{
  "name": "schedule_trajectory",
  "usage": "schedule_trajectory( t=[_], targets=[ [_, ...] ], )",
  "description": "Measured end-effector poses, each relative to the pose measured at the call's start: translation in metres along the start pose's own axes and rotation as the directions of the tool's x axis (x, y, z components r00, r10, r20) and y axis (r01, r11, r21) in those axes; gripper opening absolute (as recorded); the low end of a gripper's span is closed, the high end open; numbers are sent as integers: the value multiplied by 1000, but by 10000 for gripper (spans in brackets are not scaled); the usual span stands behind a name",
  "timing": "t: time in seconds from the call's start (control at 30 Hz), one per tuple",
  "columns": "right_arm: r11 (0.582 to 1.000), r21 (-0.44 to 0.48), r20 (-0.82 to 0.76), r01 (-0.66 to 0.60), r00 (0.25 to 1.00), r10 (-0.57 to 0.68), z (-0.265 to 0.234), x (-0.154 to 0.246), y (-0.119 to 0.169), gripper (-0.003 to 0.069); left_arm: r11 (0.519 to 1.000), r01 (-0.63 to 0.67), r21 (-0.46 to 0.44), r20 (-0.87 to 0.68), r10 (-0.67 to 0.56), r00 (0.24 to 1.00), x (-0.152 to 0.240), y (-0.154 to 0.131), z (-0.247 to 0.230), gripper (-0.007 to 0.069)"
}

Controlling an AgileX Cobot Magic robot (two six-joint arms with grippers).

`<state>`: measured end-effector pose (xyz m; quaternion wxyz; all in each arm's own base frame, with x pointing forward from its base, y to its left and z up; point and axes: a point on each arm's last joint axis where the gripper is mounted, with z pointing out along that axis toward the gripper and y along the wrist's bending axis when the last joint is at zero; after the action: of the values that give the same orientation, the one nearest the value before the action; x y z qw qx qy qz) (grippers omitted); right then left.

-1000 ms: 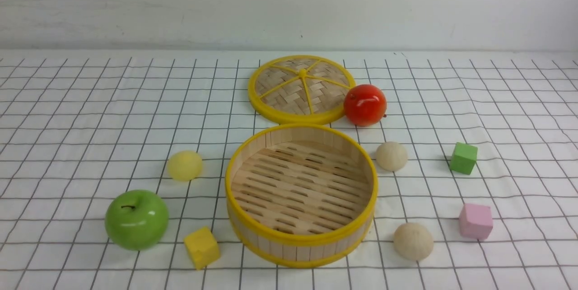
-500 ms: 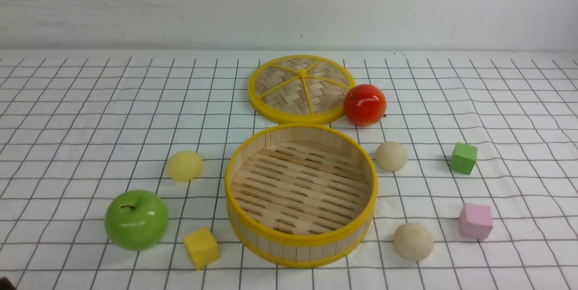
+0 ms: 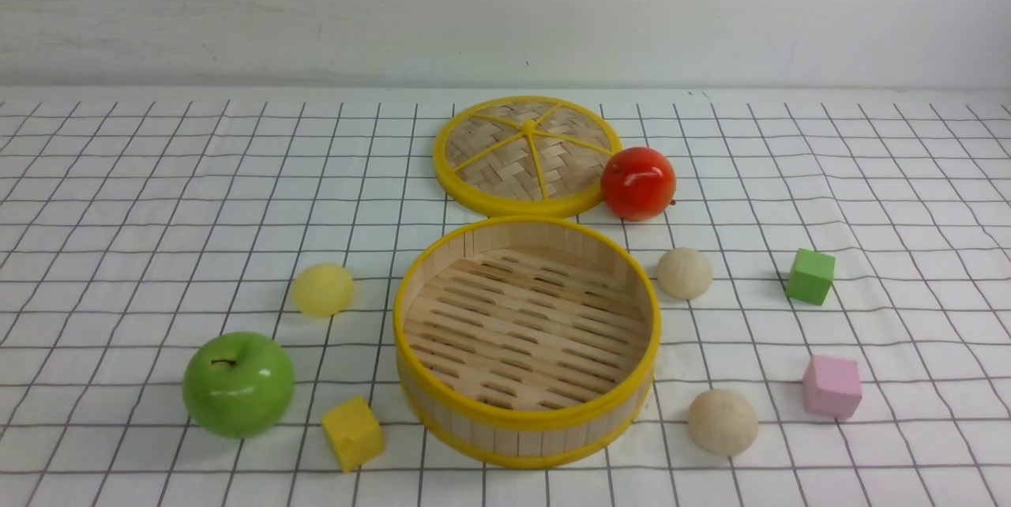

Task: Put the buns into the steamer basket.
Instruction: Use the left arm to grab a steamed stuffed bun

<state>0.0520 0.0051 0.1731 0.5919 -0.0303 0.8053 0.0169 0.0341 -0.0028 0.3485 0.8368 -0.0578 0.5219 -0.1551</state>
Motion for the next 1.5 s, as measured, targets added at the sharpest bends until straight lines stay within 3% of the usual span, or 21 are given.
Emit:
schedule_trajectory(
  t=[0.1,0.23,0.4,0.63,0.73,1.0,1.17,1.27,1.5],
  targets=[
    [1000,0,0,0,1000,0,0,0,0,239,999,4,-53,-141,-12,990,-26,-7,30,238],
    [1000,0,0,0,1000,0,0,0,0,239,988,-10,-157,-432,-59,900,-17,-4,67,238],
    [1000,0,0,0,1000,0,0,0,0,239,967,-75,-245,-692,-121,711,29,11,100,238],
    [1000,0,0,0,1000,0,0,0,0,239,943,-90,-319,-819,-227,527,100,30,141,238],
    [1000,0,0,0,1000,0,0,0,0,239,918,-63,-392,-851,-336,403,137,37,163,238],
    [1000,0,0,-1,1000,1,0,0,0,239,949,-64,-308,-937,-291,194,176,38,218,238],
    [1000,0,0,-1,1000,1,0,0,0,239,982,-96,-164,-984,-156,88,215,14,262,238],
    [1000,0,0,-1,1000,1,0,0,0,239,979,-159,-124,-992,-119,40,240,6,274,238],
    [1000,0,0,3,1000,-3,0,0,0,239,949,-269,-166,-986,-168,17,287,15,289,238]
  ],
)
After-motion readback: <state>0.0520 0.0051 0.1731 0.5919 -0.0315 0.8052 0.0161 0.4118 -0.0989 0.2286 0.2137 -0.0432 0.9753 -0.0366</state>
